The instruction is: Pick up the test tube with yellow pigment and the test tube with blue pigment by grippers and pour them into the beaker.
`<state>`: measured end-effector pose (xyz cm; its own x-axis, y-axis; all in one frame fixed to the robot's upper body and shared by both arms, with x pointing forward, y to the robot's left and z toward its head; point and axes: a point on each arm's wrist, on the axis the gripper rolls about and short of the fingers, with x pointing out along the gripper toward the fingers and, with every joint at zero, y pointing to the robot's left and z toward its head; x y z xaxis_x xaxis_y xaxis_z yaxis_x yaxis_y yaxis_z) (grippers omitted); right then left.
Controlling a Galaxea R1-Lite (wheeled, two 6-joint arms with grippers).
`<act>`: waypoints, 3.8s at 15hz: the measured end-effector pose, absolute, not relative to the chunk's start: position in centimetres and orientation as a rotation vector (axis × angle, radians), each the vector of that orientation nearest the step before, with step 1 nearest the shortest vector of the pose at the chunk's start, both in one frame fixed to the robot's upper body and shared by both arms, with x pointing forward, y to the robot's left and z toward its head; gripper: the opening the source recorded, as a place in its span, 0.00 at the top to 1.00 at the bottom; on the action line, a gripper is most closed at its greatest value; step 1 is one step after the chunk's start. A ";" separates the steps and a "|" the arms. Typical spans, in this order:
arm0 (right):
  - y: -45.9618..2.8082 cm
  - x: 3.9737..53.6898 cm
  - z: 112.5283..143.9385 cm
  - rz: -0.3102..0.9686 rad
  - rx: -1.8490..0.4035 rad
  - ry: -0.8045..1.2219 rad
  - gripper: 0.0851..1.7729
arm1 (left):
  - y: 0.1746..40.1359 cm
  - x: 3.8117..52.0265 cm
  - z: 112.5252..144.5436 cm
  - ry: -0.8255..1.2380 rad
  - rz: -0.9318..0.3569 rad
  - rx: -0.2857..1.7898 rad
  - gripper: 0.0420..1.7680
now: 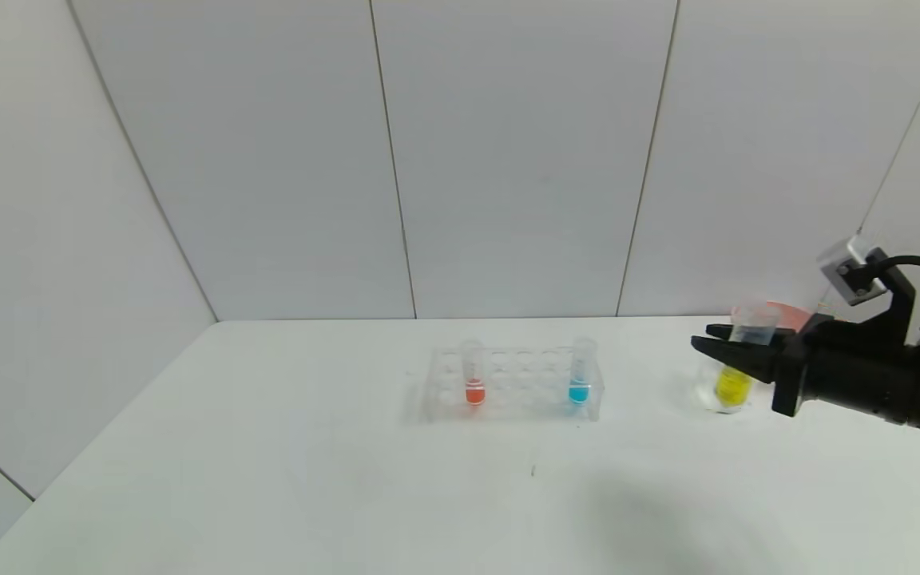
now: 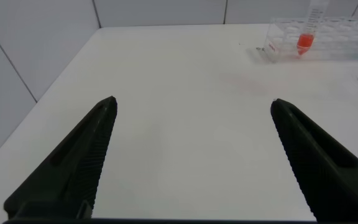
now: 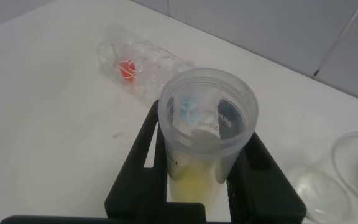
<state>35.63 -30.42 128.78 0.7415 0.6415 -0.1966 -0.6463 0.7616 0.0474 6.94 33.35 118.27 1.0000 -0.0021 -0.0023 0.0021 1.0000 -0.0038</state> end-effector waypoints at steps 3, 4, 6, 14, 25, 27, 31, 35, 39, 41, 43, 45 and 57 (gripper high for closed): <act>-35.0 35.4 129.0 0.676 -0.098 0.195 0.70 | 33.4 6.9 118.3 0.002 -0.001 -0.004 0.00; -36.4 35.4 129.1 0.686 -0.110 0.185 0.70 | 33.4 6.9 118.3 0.002 -0.002 -0.004 0.00; -39.1 35.8 129.3 0.672 -0.122 0.177 0.70 | 33.4 6.9 118.3 0.002 -0.002 -0.004 0.00; -44.0 39.4 128.8 0.604 -0.165 0.244 0.70 | 33.4 6.9 118.3 0.002 -0.002 -0.004 0.00; -43.9 43.8 130.2 0.471 -0.302 0.513 0.70 | 33.4 6.9 118.3 0.002 -0.002 -0.004 0.00; -43.4 44.7 130.6 0.469 -0.346 0.518 0.70 | 33.4 6.9 118.3 0.002 -0.002 -0.004 0.00; -42.8 45.6 130.3 0.479 -0.441 0.591 0.70 | 33.4 6.9 118.3 0.002 -0.002 -0.004 0.00; -42.1 45.7 131.8 0.514 -0.497 0.650 0.70 | 33.4 6.9 118.3 0.002 -0.001 -0.004 0.00; -41.2 46.0 133.2 0.506 -0.584 0.702 0.70 | 33.4 6.9 118.3 0.002 -0.002 -0.004 0.00; -40.9 45.9 133.8 0.518 -0.621 0.756 0.70 | 33.4 6.9 118.3 0.002 -0.002 -0.004 0.00; -40.7 46.1 134.4 0.511 -0.674 0.791 0.70 | 33.4 6.9 118.3 0.002 -0.002 -0.004 0.00; -40.5 46.7 134.5 0.503 -0.704 0.818 0.70 | 33.4 6.9 118.3 0.002 -0.002 -0.004 0.00; -37.0 49.4 133.1 0.416 -0.946 0.881 0.70 | 33.4 6.9 118.3 0.002 -0.002 -0.004 0.00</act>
